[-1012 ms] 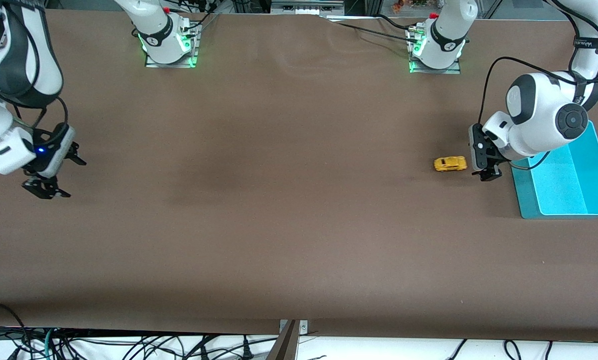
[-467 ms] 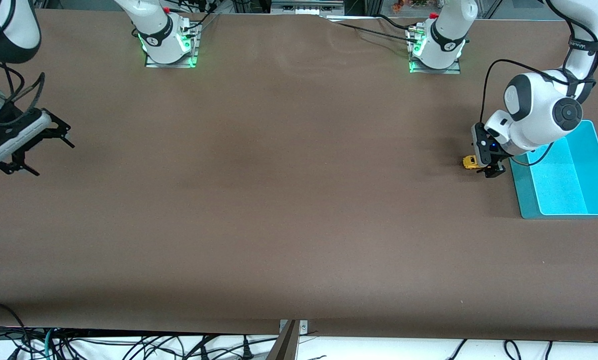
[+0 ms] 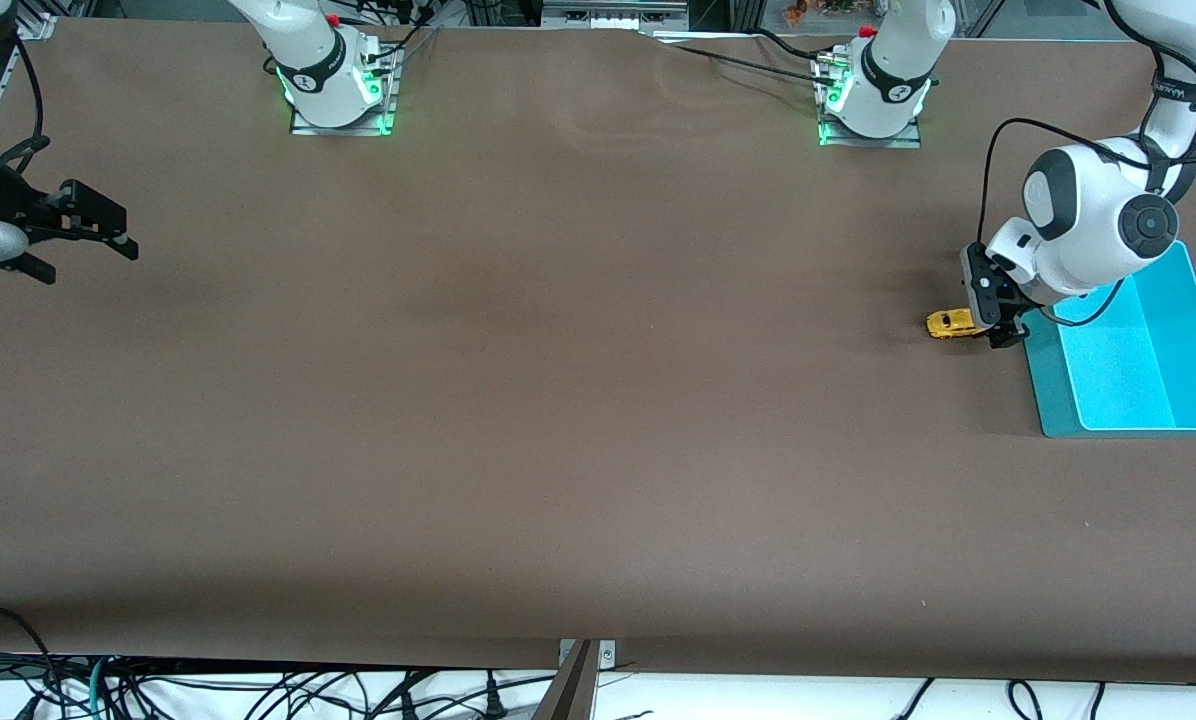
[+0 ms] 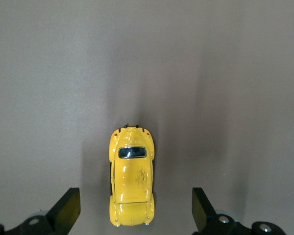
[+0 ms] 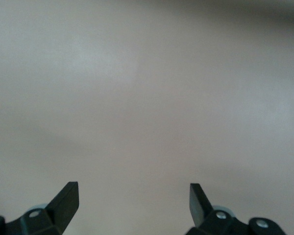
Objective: Wind and store yellow beetle car
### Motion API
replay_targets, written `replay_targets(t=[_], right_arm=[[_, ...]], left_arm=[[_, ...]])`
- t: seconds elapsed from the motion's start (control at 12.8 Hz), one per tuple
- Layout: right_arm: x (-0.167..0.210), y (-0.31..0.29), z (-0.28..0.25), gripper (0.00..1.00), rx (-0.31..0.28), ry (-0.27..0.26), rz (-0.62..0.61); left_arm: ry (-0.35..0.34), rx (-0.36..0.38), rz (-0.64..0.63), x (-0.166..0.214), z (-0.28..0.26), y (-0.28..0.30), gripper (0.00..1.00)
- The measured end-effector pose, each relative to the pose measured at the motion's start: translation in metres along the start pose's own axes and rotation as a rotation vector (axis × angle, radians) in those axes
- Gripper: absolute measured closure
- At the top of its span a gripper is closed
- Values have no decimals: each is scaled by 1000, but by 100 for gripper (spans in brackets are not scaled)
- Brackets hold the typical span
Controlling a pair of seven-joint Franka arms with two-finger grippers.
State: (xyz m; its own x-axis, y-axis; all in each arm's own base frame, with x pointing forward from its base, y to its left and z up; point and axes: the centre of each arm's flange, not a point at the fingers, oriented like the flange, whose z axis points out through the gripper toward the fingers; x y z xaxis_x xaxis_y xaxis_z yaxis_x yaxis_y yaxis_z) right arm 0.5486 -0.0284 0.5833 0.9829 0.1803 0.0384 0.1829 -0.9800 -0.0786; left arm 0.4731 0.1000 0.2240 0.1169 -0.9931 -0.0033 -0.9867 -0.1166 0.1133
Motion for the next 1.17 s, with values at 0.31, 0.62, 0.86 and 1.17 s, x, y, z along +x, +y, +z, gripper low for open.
replay_targets(t=[0.31, 0.62, 0.86, 1.17], right_arm=[[-5, -4, -16, 0, 5, -34, 107], [-11, 0, -13, 0, -37, -86, 138], [-12, 5, -16, 0, -44, -83, 145], [-12, 3, -20, 0, -45, -77, 142]], left_arm=[[-4, 22, 5, -2, 28, 5, 0], [-6, 31, 7, -7, 48, 10, 0], [-6, 39, 3, -9, 49, 10, 17], [-8, 56, 1, -10, 45, 7, 54]])
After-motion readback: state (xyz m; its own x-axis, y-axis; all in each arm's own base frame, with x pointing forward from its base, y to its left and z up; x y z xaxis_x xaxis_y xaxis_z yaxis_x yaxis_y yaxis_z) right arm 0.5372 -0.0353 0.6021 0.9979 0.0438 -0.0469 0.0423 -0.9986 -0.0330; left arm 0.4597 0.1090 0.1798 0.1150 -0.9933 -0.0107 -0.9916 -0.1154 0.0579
